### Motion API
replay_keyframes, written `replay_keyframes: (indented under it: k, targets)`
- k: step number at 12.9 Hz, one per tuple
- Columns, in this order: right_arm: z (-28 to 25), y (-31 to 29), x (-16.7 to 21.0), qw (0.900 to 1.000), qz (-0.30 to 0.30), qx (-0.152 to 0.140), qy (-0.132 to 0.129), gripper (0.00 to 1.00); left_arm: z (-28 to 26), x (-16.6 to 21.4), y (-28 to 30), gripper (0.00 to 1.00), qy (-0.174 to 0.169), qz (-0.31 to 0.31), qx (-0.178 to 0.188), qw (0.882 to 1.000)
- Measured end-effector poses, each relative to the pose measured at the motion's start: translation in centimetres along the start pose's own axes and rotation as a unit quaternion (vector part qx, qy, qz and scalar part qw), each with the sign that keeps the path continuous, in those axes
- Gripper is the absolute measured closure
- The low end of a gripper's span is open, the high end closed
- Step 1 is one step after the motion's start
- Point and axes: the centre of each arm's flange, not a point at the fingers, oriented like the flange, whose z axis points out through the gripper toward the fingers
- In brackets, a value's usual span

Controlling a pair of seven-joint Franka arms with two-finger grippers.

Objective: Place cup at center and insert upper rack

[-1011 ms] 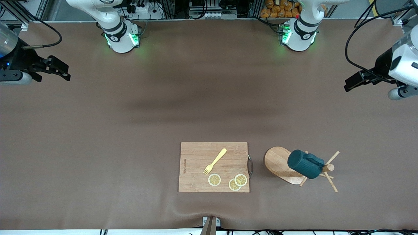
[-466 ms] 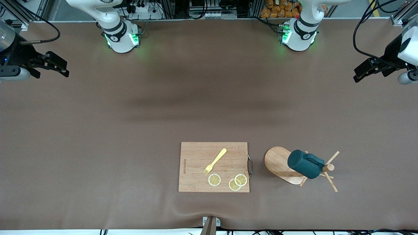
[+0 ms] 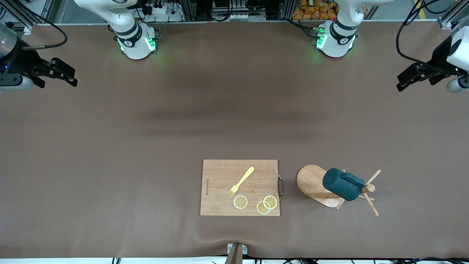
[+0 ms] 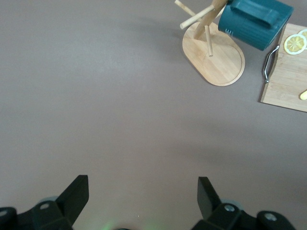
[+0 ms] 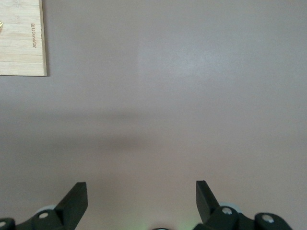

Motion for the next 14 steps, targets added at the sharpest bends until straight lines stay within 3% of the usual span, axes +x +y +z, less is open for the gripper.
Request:
replay_keyframes:
  k: [14]
  targets:
    - [-0.14, 1.03, 0.19, 1.0, 0.011, 0.001, 0.008, 0.0, -0.77, -0.69, 0.33, 0.0, -0.014, 0.005, 0.004, 1.0]
